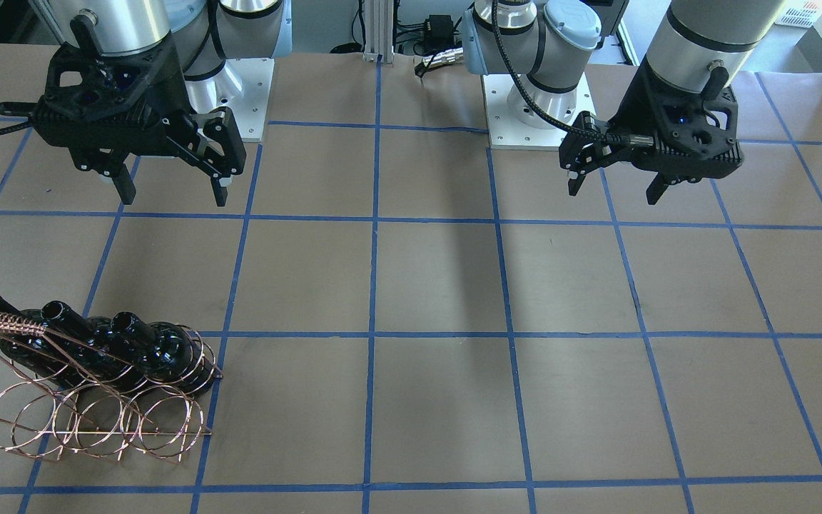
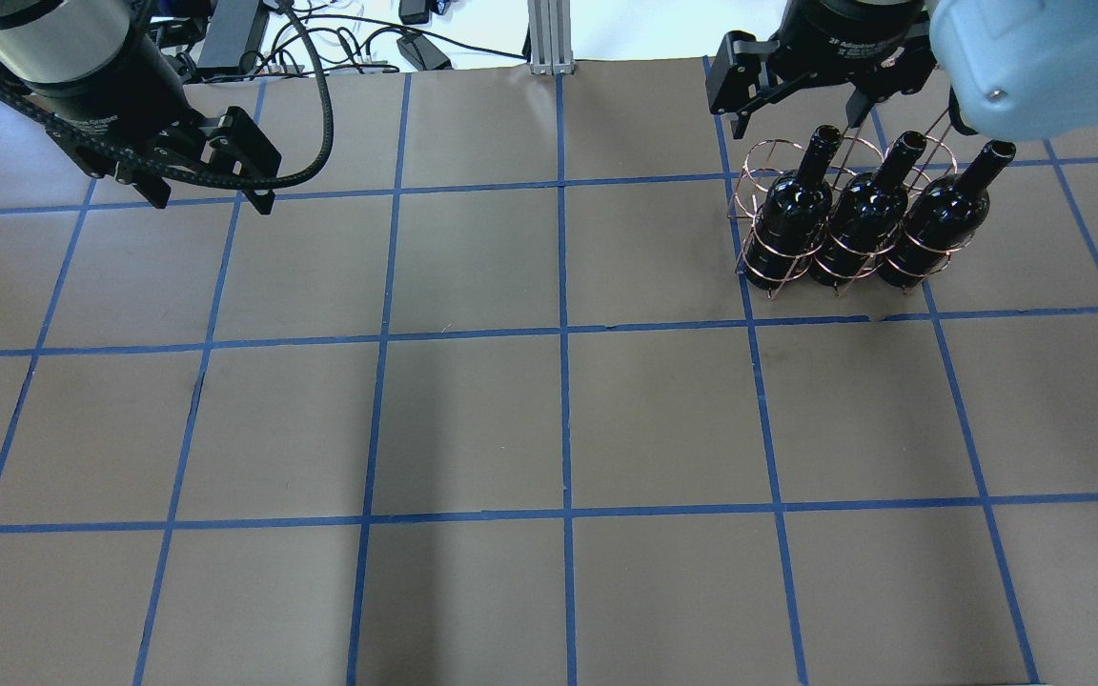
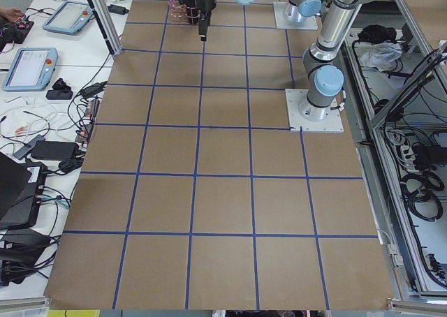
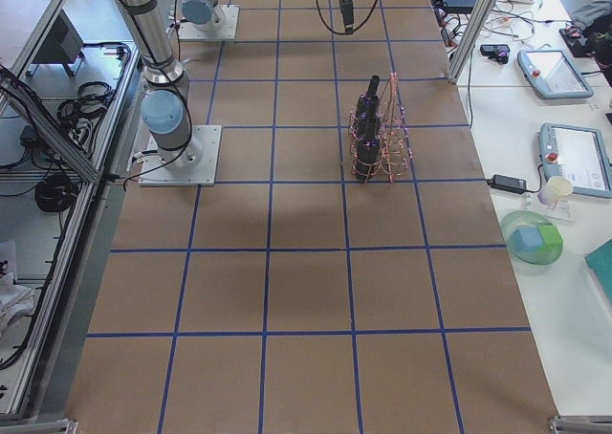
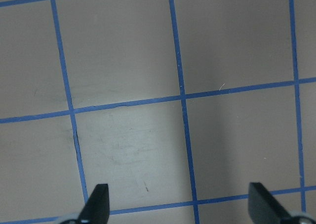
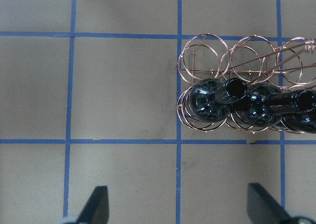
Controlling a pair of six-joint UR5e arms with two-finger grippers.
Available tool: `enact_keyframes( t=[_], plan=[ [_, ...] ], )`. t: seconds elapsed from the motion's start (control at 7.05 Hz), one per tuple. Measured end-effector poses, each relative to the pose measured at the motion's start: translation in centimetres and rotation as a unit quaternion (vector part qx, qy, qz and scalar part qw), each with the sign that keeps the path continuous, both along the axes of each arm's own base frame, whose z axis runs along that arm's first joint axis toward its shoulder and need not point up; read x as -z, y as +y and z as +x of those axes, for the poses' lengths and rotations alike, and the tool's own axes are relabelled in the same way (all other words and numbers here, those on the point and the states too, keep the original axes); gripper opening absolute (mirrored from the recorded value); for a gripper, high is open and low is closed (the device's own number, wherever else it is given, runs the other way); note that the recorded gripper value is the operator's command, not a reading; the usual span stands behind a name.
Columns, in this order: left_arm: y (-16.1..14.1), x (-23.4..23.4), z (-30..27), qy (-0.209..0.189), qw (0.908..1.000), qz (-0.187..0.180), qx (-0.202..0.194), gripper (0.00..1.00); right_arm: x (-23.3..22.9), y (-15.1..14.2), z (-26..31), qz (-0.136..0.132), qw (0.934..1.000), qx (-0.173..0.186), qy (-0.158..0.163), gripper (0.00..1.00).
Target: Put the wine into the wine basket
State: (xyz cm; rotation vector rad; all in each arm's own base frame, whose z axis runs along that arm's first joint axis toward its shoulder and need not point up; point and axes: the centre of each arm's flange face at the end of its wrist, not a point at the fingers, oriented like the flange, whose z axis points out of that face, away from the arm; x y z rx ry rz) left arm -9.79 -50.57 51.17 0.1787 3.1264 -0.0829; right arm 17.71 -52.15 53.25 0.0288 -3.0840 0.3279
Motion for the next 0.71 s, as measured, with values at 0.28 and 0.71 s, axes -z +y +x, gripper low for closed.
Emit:
enact_keyframes(
  t=[0.28,0.71],
  plan=[
    [0.0,0.0,0.0,0.000,1.0000,0.001,0.000,1.00,0.4,0.2,-0.8,0.034,0.9991,0.015,-0.019,1.00],
    [0.0,0.0,0.0,-0.001,1.0000,0.001,0.000,1.00,0.9,1.2,-0.8,0.077,0.9965,0.023,-0.025,1.00]
  ],
)
